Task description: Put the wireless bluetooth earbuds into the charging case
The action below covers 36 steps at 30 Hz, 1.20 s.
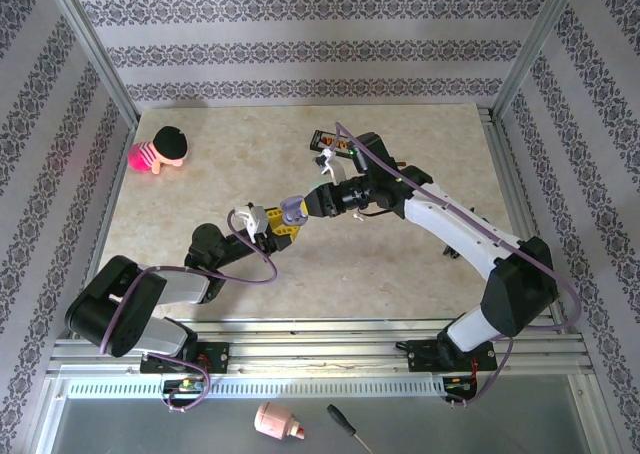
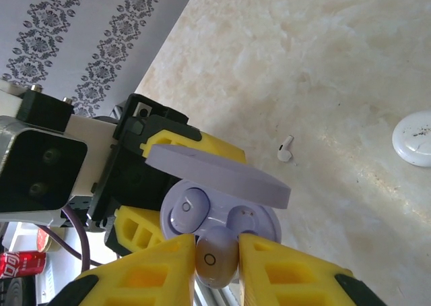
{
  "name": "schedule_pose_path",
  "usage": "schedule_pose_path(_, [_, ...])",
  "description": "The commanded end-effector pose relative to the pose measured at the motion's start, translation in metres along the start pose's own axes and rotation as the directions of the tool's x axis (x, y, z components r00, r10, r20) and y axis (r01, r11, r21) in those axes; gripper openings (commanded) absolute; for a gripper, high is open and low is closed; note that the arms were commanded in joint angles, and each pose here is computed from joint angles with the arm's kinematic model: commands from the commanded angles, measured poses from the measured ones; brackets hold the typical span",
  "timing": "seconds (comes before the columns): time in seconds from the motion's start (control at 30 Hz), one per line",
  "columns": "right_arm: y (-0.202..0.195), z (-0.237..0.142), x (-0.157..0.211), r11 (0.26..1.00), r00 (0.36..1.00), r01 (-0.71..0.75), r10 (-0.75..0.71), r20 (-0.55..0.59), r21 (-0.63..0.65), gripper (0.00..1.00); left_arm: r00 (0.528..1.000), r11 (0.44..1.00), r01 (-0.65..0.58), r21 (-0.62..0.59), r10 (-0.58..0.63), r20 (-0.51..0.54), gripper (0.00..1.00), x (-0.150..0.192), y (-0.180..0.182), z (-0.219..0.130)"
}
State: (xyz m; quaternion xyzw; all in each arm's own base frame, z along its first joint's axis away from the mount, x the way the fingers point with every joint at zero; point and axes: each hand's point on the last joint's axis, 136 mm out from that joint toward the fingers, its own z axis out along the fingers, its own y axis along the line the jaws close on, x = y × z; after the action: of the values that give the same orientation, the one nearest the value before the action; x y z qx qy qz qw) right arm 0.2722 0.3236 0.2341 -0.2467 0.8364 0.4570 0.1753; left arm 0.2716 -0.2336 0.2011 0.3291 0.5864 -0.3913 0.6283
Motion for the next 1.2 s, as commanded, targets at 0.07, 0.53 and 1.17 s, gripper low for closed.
schedule_pose_path(0.07, [-0.005, 0.003, 0.003, 1.000, 1.000, -0.012, 0.012, -0.008, -0.017, 0.22, 0.996, 0.999, -0.040, 0.032, 0.037, 0.087, 0.30, -0.029, -0.003, 0.000])
schedule_pose_path(0.53, [-0.012, 0.010, 0.013, 0.999, 0.999, -0.040, 0.039, -0.034, -0.034, 0.25, 0.994, 0.999, -0.031, 0.031, 0.027, 0.105, 0.30, -0.037, -0.001, 0.003])
schedule_pose_path(1.17, [-0.008, -0.014, -0.041, 0.998, 0.986, -0.065, 0.064, 0.151, 0.002, 0.70, 0.993, 0.995, -0.093, 0.030, 0.091, 0.080, 0.30, -0.025, -0.002, 0.002])
